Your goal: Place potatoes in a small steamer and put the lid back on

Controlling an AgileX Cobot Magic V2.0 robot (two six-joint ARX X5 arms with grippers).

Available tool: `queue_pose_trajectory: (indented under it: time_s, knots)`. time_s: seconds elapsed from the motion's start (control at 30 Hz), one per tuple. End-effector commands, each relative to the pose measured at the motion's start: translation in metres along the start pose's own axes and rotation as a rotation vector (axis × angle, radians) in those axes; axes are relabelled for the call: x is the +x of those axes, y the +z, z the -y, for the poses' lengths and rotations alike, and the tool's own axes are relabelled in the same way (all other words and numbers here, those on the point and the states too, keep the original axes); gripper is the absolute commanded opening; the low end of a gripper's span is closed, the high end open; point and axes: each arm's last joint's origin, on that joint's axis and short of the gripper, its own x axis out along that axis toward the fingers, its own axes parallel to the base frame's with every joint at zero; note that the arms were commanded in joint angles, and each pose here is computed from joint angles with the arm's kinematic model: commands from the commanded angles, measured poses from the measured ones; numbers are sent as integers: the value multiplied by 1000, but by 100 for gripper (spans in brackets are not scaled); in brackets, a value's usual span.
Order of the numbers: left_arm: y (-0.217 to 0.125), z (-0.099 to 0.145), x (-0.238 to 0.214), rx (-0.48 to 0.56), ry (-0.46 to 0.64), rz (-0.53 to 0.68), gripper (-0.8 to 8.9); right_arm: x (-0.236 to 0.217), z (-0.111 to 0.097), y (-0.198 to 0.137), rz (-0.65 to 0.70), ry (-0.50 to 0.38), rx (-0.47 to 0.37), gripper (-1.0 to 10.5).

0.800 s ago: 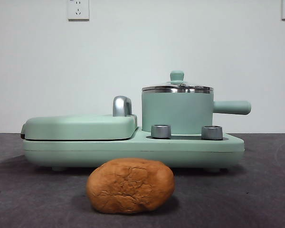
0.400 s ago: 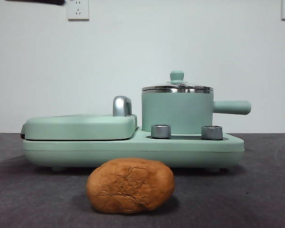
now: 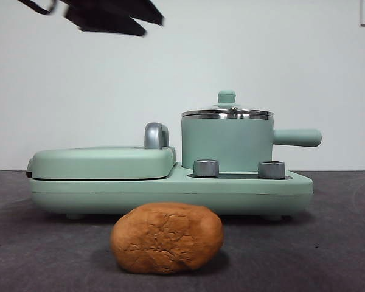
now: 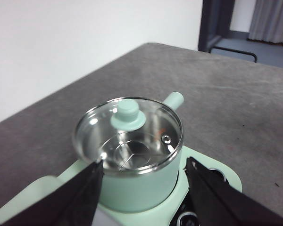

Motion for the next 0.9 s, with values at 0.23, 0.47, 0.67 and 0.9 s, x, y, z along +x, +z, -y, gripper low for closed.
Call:
queue_pose_trajectory:
  time_s: [0.23, 0.47, 0.67, 0.9]
  knots:
    - [13, -8, 69, 36, -42, -13, 280, -2, 1, 5, 19, -2, -14, 239]
    - [17, -10, 111, 43, -77, -12, 280, -2, 1, 5, 19, -2, -13, 239]
    - [10, -15, 138, 48, -75, -8, 280, -2, 1, 5, 19, -2, -13, 239]
    - [-1, -21, 160, 31, -67, -34, 281, -2, 1, 5, 17, -2, -12, 239]
